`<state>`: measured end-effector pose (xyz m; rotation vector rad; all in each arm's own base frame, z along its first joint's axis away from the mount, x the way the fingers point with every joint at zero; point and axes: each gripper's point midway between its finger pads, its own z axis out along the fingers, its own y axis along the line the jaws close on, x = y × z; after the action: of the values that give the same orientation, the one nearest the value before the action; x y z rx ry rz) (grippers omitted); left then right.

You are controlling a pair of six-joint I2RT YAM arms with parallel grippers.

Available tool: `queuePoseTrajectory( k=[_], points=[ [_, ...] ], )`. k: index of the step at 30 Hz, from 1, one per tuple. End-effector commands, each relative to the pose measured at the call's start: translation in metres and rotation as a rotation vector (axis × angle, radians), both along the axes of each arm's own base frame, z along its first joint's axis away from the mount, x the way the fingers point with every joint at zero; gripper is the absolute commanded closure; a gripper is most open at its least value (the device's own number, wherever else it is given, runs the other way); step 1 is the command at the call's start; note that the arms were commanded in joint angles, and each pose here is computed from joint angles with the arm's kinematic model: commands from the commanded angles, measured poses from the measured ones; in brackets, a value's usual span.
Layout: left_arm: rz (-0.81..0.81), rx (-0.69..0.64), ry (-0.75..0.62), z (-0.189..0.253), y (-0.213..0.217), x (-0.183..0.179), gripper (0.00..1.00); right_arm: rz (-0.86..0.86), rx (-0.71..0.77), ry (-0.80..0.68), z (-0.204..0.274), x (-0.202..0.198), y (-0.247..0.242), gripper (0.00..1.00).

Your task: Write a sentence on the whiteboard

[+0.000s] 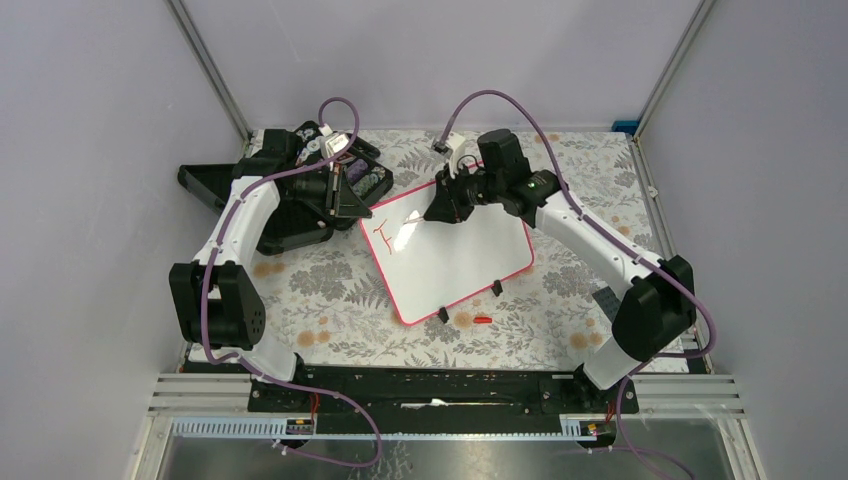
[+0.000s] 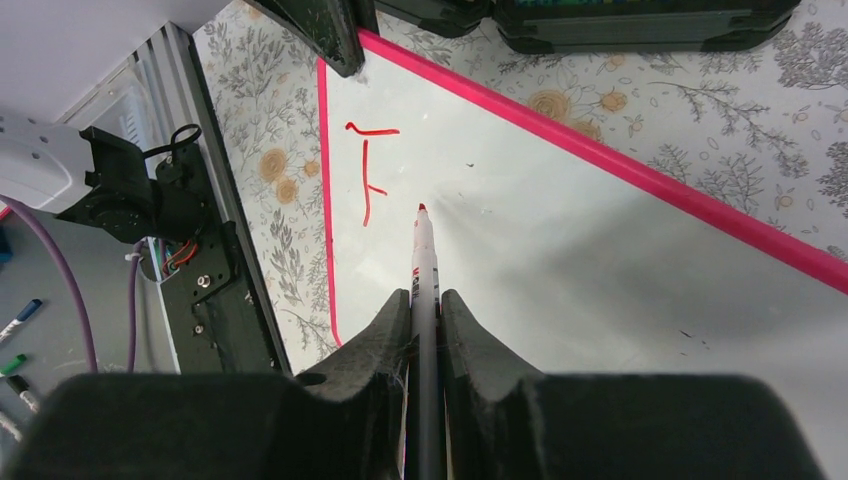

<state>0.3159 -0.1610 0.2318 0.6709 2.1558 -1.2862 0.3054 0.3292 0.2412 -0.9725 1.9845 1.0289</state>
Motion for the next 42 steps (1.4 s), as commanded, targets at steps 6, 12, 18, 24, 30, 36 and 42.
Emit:
queuePoseTrajectory(
  k=[6, 12, 18, 24, 30, 36, 42],
  points=[
    [-0.011, -0.007, -0.023, 0.002, -0.001, 0.000, 1.00, 0.040, 0.025, -0.023, 0.008, -0.014, 0.010, 1.00],
    [-0.011, -0.006, -0.023, 0.002, 0.000, 0.000, 1.00, 0.049, 0.016, -0.025, 0.005, -0.017, 0.016, 1.00],
    [-0.011, -0.005, -0.024, 0.002, 0.000, -0.001, 1.00, 0.033, -0.010, -0.033, -0.003, -0.014, 0.019, 1.00],
    [-0.011, -0.004, -0.025, 0.002, 0.000, -0.001, 1.00, 0.014, -0.034, -0.038, -0.011, -0.008, 0.019, 1.00],
    [-0.011, -0.005, -0.025, 0.001, 0.000, -0.001, 1.00, -0.002, -0.049, -0.049, -0.014, -0.002, 0.019, 1.00],
    [-0.012, -0.006, -0.022, 0.001, 0.000, -0.001, 1.00, -0.002, -0.049, -0.051, -0.014, 0.001, 0.023, 1.00],
    [-0.012, -0.006, -0.020, 0.000, -0.001, 0.000, 1.00, 0.013, -0.047, -0.054, -0.012, -0.001, 0.030, 1.00]
  ],
)
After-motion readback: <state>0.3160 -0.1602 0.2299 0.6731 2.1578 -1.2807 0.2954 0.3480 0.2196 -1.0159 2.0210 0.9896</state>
